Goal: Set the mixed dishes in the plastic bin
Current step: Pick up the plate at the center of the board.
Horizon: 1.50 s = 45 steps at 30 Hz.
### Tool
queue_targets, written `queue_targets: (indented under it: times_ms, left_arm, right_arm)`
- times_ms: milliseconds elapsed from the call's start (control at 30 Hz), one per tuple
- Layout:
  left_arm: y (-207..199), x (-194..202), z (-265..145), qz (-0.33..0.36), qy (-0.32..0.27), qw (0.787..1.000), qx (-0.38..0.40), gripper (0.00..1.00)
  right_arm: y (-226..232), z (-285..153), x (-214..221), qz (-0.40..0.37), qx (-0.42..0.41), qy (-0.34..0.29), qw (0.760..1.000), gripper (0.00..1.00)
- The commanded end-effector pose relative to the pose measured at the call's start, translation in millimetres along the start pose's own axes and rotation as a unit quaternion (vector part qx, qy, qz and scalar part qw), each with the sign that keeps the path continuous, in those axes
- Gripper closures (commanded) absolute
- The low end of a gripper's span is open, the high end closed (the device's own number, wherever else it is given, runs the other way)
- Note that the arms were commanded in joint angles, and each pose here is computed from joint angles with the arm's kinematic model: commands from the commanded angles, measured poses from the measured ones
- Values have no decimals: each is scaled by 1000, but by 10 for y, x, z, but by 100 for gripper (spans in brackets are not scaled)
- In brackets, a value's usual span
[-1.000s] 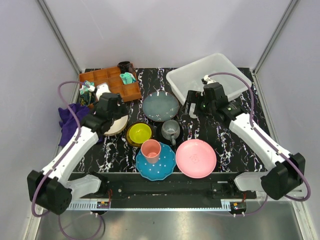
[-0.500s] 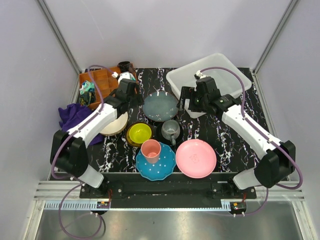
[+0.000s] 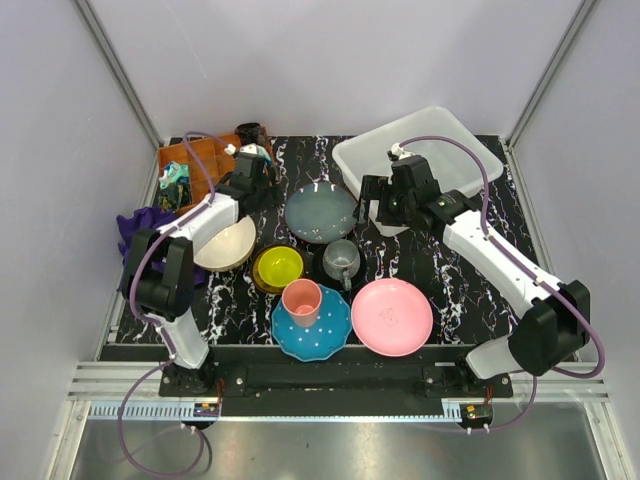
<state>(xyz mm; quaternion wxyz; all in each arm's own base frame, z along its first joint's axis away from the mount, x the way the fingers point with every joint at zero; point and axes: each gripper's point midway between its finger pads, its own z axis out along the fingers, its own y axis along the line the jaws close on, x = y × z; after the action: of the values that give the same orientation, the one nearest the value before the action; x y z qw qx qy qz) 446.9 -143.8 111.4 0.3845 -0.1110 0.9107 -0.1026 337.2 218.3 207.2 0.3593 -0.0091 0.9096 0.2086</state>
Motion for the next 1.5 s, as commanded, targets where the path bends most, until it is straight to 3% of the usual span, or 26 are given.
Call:
queue_targets:
  times_ms: [0,500,867,1467]
  left_arm:
    - [-142,-104,104,12,-19,999,38,28]
    - [-139,259,478,8,16,998,60,30]
    - [-307,456,564,-12,35,990,133,34]
    - [-255,640,670,-48,53,983,167,39]
  right_arm:
    - [105,-43,-70,-13,-22,-17,1000,0]
    - [198,10,-42,-18,-46,-1,999,0]
    - [230,34,-65,-18,-50,1,999,0]
    - [240,25,-70,-19,-52,1,998,0]
